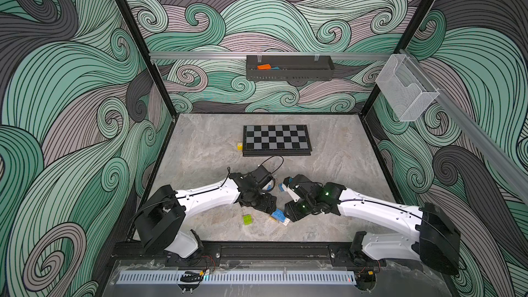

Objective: Assemble a giraffe with lego
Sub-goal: Assemble the lego brick with the lego brick.

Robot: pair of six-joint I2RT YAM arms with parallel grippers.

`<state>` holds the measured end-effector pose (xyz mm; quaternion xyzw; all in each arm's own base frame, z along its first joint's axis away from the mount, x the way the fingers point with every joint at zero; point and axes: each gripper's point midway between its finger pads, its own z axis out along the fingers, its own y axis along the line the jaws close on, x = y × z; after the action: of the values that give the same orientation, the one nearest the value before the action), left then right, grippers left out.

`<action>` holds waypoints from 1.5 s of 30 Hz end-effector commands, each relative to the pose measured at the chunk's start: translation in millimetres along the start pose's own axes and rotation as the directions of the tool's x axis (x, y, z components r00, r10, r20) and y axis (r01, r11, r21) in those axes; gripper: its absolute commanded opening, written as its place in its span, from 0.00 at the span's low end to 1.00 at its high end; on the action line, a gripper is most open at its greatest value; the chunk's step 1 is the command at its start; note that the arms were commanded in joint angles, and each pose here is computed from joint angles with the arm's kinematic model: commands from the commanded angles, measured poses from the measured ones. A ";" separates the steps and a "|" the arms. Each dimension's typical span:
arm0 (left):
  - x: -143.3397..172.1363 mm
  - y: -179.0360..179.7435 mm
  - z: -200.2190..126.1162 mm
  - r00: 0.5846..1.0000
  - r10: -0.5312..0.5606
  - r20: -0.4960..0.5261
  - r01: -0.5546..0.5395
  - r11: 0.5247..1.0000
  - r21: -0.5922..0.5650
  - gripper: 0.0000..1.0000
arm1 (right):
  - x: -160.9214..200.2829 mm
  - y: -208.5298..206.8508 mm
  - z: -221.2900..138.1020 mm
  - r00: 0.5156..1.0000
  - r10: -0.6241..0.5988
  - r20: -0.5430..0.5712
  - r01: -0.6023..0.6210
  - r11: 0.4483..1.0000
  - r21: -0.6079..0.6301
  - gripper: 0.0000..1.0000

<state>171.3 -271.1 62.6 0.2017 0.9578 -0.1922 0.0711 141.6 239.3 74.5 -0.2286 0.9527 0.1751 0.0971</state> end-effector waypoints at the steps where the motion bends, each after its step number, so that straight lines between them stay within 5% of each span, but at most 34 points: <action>1: 3.3 0.0 -1.1 1.000 0.015 -0.010 -0.015 1.000 -0.001 0.85 | -1.9 3.8 2.5 1.000 0.005 0.007 -0.005 1.000 -0.014 0.54; 29: 15.4 9.7 4.5 0.999 -0.002 -0.036 0.001 1.000 -0.025 0.85 | 48.6 -20.4 38.4 0.978 0.020 -0.209 0.002 0.994 0.106 0.54; 45: 26.2 19.8 10.6 0.998 -0.023 -0.061 0.020 0.998 -0.054 0.85 | 47.0 -25.1 40.4 0.974 0.010 -0.225 0.022 0.990 0.141 0.54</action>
<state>168.6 -268.9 57.9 0.1993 0.9572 -0.1969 0.0724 133.4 258.6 54.8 -0.2389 0.9525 0.1792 0.0599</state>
